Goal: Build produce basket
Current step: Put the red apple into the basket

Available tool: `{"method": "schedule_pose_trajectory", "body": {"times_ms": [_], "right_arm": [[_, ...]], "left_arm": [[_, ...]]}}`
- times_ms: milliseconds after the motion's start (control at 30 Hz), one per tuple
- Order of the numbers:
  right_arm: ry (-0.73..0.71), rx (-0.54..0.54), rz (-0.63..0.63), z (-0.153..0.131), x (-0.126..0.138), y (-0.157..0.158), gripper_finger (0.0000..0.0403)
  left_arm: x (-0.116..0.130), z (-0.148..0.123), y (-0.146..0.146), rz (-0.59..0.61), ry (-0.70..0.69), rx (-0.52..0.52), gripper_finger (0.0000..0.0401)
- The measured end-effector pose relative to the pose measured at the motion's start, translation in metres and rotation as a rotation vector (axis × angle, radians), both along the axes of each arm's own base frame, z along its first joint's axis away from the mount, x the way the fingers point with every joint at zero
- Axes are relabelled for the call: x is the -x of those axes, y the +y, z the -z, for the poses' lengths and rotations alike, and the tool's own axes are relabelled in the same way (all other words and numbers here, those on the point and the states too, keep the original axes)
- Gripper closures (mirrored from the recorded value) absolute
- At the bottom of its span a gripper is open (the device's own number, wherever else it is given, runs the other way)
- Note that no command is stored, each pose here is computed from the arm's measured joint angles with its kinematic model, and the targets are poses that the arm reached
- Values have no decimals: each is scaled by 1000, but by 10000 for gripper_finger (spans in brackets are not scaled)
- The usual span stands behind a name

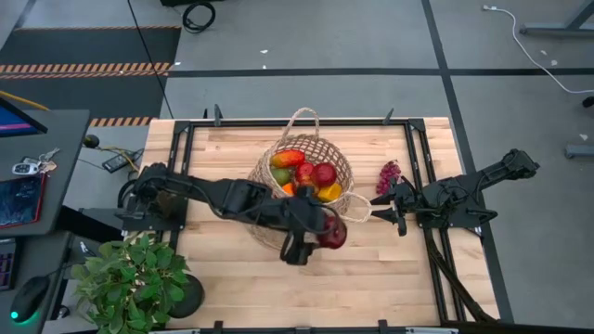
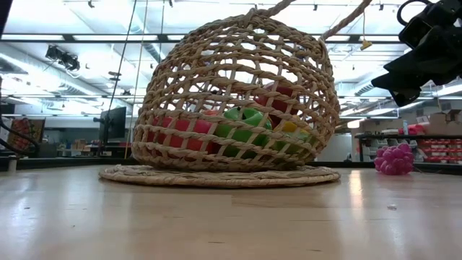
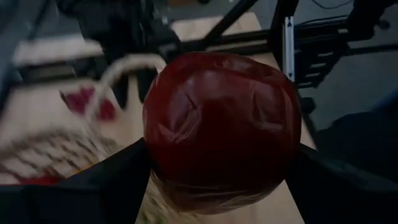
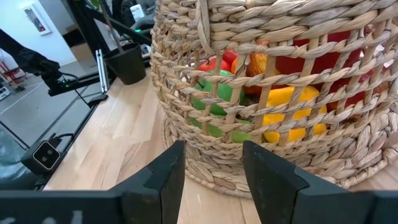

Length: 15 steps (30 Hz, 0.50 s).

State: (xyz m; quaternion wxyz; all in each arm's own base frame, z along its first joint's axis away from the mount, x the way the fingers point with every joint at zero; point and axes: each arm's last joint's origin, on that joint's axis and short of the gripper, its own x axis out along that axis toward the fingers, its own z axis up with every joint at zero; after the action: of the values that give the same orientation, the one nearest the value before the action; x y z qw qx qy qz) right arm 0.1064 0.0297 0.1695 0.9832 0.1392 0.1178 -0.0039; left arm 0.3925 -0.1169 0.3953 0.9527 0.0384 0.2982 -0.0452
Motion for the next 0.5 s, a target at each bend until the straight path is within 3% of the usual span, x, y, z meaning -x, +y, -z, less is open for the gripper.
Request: {"method": "schedule_pose_trajectory", "body": {"times_ms": [233, 500], "right_arm": [[0, 0, 0, 0, 0, 0, 236], [0, 0, 0, 0, 0, 0, 236]], "left_arm": [[-13, -12, 21, 108, -151, -234, 69], [-24, -28, 39, 265, -334, -675, 69]]}}
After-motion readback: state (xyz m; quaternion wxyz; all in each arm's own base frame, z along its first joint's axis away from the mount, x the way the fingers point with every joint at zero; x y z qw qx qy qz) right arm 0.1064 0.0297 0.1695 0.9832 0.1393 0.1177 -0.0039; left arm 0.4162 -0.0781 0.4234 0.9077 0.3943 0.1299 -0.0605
